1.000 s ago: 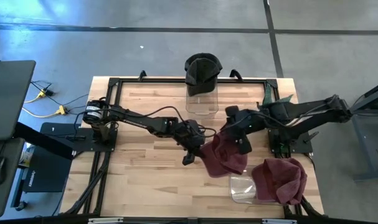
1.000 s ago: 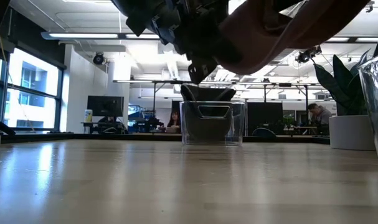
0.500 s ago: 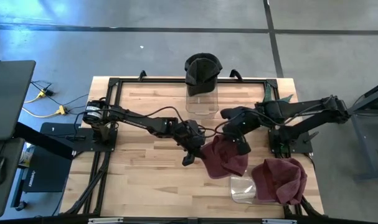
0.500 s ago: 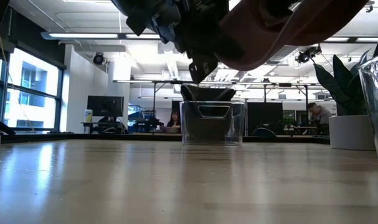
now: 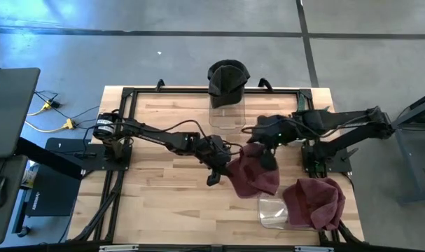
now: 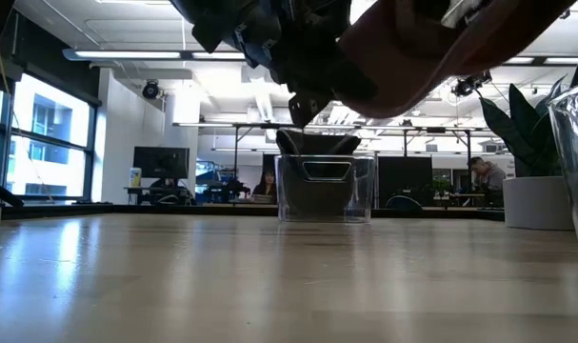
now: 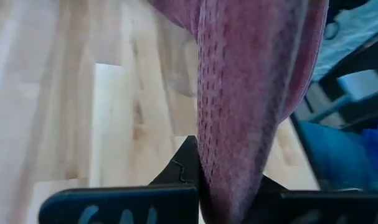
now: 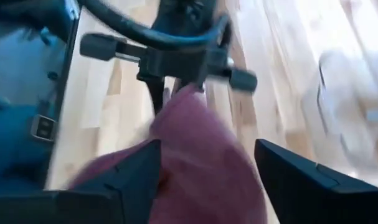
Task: Pick & Place hat
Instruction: Put the red cap into the bottom transparent bin
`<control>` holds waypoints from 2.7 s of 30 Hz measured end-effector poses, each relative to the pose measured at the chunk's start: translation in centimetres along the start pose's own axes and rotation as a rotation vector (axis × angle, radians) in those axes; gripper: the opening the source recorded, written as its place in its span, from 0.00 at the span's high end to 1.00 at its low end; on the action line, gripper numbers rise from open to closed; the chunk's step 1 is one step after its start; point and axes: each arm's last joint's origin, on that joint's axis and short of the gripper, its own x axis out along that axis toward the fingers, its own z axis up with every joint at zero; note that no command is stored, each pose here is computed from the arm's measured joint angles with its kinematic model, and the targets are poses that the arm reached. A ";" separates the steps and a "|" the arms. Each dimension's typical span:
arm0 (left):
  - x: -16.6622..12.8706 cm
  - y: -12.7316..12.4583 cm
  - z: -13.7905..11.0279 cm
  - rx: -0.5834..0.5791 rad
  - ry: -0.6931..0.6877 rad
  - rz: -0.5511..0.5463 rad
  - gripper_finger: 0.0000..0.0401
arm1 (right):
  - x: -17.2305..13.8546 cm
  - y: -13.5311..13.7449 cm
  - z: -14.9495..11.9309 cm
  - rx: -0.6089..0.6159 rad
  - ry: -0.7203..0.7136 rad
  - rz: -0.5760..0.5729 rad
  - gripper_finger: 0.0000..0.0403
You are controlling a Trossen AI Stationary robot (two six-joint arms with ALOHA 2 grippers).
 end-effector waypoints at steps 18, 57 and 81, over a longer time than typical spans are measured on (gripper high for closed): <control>0.0 0.2 0.1 -0.083 -0.020 0.056 1.00 | -3.2 4.4 -3.2 0.153 0.196 -0.057 0.54; -0.6 -0.5 0.9 -0.139 -0.056 -0.040 1.00 | 0.4 7.0 -5.9 -0.014 0.514 -0.195 1.00; -0.6 -0.5 0.8 -0.169 -0.048 -0.046 1.00 | 7.5 7.5 -2.1 -0.263 0.262 0.031 1.00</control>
